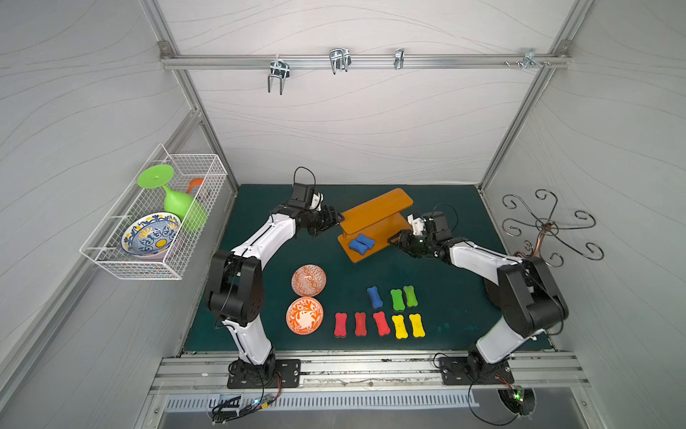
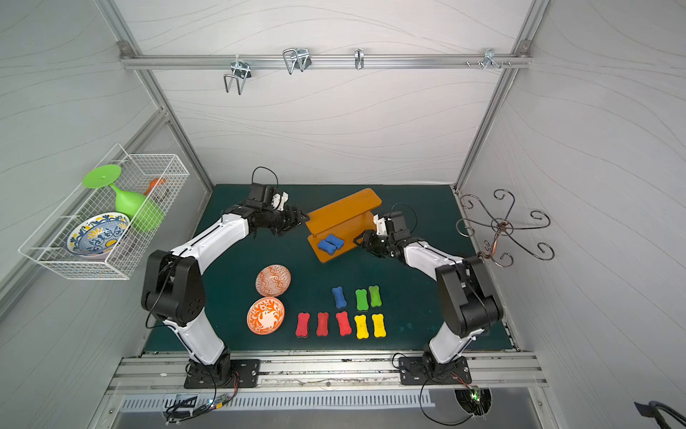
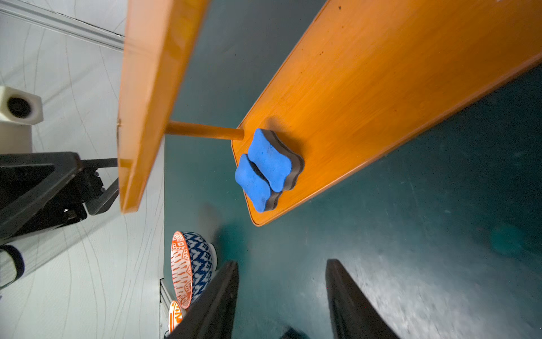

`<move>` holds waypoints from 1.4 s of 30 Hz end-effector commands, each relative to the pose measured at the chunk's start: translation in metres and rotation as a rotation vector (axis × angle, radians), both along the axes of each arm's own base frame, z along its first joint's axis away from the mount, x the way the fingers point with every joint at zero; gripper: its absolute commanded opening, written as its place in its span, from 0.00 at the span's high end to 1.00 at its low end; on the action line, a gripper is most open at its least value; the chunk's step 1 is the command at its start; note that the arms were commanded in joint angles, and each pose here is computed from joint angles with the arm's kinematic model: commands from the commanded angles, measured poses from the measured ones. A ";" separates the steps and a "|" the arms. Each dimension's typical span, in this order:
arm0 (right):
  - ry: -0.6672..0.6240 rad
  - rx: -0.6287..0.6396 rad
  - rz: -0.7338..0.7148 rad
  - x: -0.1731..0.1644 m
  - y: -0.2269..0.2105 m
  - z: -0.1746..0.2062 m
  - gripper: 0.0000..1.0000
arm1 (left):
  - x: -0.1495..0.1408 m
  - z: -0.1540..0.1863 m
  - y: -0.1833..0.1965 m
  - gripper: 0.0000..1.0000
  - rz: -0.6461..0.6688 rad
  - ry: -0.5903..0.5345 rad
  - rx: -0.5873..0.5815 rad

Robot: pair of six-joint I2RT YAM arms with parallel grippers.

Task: Remove the whiteboard erasers from the shelf
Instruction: Pick up the whiteboard eraser from the shelf.

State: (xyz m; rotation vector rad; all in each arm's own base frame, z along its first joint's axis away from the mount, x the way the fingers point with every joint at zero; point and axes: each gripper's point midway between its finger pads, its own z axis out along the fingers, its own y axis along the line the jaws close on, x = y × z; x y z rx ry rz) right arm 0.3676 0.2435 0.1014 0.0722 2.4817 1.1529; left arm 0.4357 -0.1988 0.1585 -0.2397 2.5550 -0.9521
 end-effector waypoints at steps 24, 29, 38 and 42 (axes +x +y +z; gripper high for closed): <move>-0.132 0.036 0.095 0.050 0.063 -0.045 0.53 | 0.007 -0.006 -0.015 0.59 -0.058 0.012 -0.040; -0.154 0.046 0.124 0.039 0.068 -0.047 0.54 | 0.006 -0.005 -0.016 0.59 -0.059 0.013 -0.047; -0.192 0.014 0.133 0.021 0.058 -0.040 0.61 | 0.004 -0.004 -0.015 0.59 -0.055 0.012 -0.048; -0.210 -0.013 0.076 0.032 0.049 -0.037 0.61 | 0.004 -0.004 -0.016 0.59 -0.058 0.012 -0.051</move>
